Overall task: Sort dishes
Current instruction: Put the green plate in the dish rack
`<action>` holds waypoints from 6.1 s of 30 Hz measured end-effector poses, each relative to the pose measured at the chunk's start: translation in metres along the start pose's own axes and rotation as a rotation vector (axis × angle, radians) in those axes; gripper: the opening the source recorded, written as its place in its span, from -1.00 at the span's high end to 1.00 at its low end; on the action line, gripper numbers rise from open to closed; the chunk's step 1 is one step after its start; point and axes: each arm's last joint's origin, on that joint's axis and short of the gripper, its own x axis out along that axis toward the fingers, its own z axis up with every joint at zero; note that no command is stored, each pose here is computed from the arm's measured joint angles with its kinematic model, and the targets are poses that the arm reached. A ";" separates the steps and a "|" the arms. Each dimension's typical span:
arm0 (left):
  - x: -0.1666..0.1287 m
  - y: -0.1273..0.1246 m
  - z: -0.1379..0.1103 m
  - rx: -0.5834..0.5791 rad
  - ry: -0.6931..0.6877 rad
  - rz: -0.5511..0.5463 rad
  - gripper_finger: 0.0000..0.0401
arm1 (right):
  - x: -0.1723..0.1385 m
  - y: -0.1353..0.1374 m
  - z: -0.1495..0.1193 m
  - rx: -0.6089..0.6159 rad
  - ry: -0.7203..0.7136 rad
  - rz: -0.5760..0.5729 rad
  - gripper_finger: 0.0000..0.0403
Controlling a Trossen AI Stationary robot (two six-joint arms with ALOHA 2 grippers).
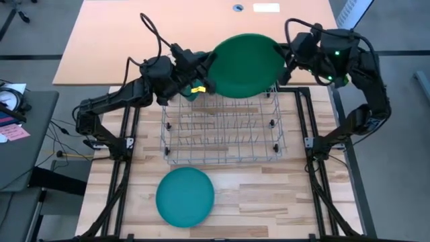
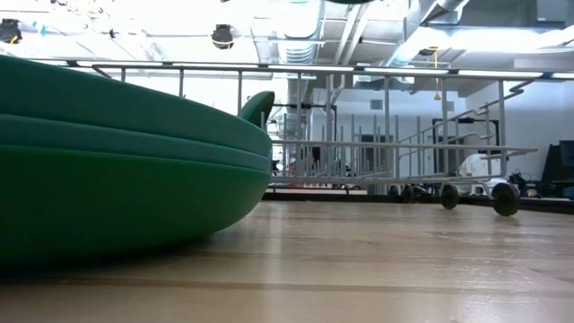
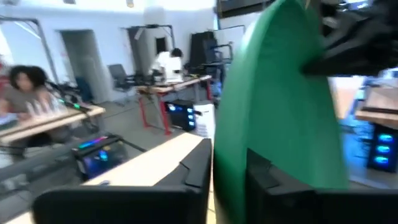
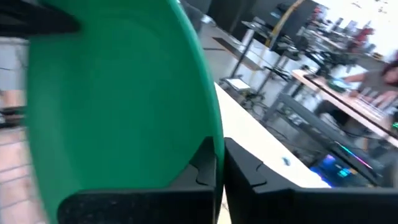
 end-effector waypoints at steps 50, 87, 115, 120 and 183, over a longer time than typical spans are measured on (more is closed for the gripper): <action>-0.001 0.015 0.003 -0.069 0.009 0.297 0.99 | 0.003 -0.016 -0.005 0.596 0.022 0.045 0.41; -0.041 0.012 0.060 0.959 -0.052 0.590 1.00 | 0.110 0.033 0.065 1.792 -0.349 0.848 -0.22; -0.047 -0.016 0.047 0.823 -0.021 0.402 0.58 | 0.102 0.002 0.059 1.638 -0.342 0.854 0.90; -0.053 -0.027 0.043 0.688 -0.013 0.357 0.41 | 0.104 -0.017 0.053 1.571 -0.307 0.885 0.91; -0.087 0.104 -0.102 -0.333 1.103 0.491 0.27 | 0.192 -0.047 -0.074 0.801 0.415 0.814 0.93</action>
